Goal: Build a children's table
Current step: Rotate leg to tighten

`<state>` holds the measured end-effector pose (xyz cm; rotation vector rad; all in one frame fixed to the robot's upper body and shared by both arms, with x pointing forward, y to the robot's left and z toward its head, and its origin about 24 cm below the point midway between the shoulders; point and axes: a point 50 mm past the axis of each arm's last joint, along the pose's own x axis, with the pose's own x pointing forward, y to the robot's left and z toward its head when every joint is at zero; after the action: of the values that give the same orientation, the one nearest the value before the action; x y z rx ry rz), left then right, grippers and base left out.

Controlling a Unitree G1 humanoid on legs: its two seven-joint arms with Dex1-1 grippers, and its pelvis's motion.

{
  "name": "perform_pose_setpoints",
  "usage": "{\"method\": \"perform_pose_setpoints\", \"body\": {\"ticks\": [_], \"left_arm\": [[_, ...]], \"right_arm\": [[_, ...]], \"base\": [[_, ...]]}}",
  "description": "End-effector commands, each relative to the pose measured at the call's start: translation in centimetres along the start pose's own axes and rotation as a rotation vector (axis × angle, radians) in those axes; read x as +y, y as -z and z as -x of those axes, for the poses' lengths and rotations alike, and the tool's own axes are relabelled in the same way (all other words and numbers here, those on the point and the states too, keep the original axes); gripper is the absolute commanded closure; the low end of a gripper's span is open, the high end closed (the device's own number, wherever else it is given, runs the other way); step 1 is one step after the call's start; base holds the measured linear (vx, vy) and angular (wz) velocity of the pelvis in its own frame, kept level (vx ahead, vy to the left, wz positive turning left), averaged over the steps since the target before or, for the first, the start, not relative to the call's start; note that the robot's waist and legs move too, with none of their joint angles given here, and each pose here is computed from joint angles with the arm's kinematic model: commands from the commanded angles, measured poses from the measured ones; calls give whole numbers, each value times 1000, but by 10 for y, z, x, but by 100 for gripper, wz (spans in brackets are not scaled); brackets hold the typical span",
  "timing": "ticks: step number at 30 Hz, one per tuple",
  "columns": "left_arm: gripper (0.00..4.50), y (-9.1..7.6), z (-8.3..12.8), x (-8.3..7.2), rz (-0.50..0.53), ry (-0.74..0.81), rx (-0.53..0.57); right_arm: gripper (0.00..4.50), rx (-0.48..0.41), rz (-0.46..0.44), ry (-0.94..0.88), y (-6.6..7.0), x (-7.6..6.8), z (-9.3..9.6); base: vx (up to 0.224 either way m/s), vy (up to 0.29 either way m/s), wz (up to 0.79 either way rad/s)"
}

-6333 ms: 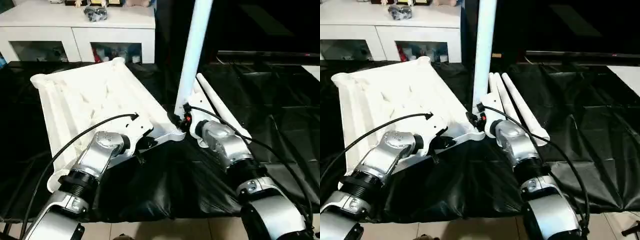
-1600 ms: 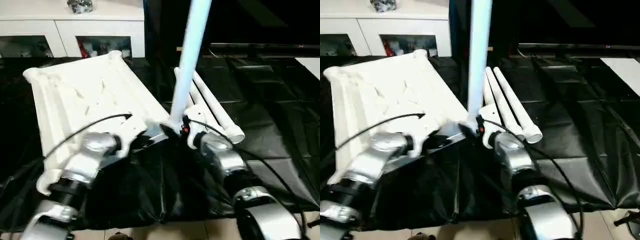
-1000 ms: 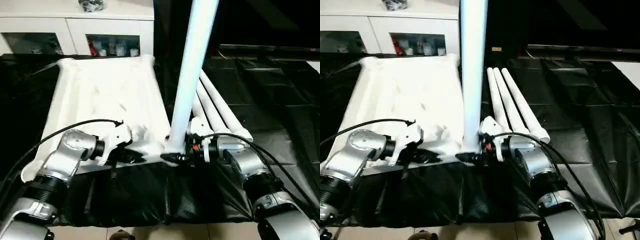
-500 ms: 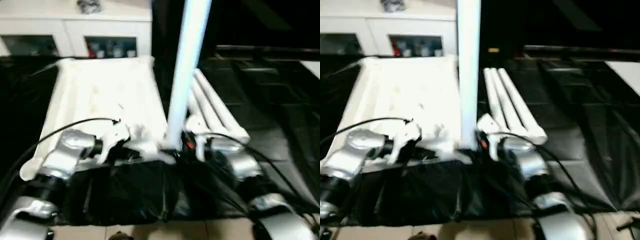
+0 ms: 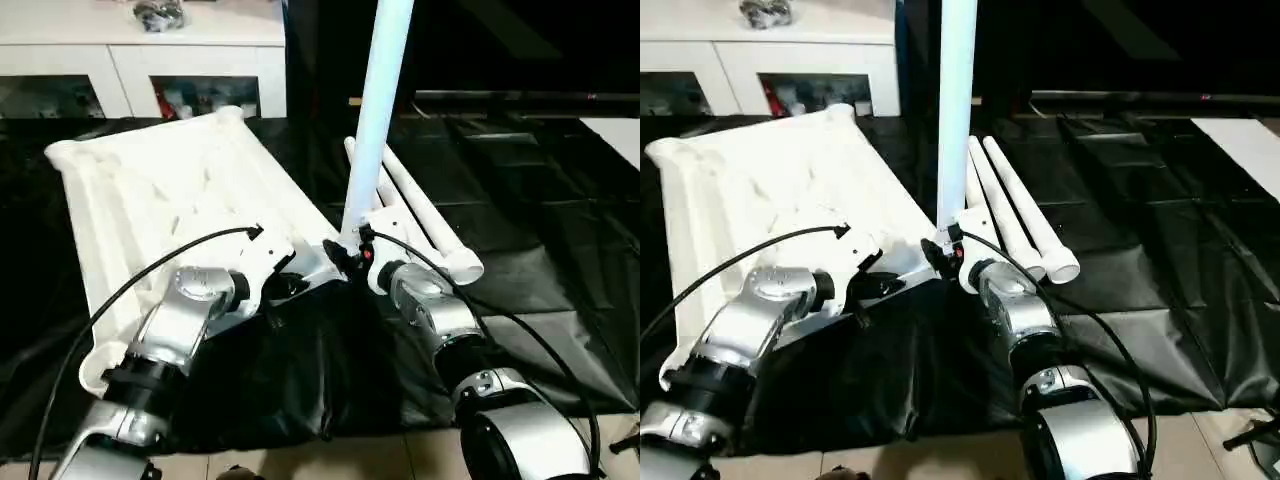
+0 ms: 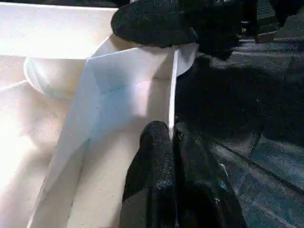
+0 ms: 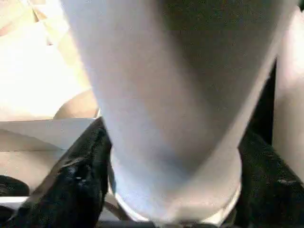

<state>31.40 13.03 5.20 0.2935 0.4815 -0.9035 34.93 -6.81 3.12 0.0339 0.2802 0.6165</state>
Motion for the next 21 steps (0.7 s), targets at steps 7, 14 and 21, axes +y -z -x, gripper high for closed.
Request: {"method": "perform_pose_setpoints", "body": {"ticks": [7,14,21], "left_arm": [[450,-11,5,-7,-83,145,-76],[450,-6,17,-5,-136,265,-74],[450,2,29,2,-156,378,-36]], "right_arm": [[66,10,78,-303,6,20,4],[66,52,140,-545,10,15,23],[98,121,195,-767,13,15,40]], "base": [[0,0,0],[0,0,0],[0,0,0]]}}
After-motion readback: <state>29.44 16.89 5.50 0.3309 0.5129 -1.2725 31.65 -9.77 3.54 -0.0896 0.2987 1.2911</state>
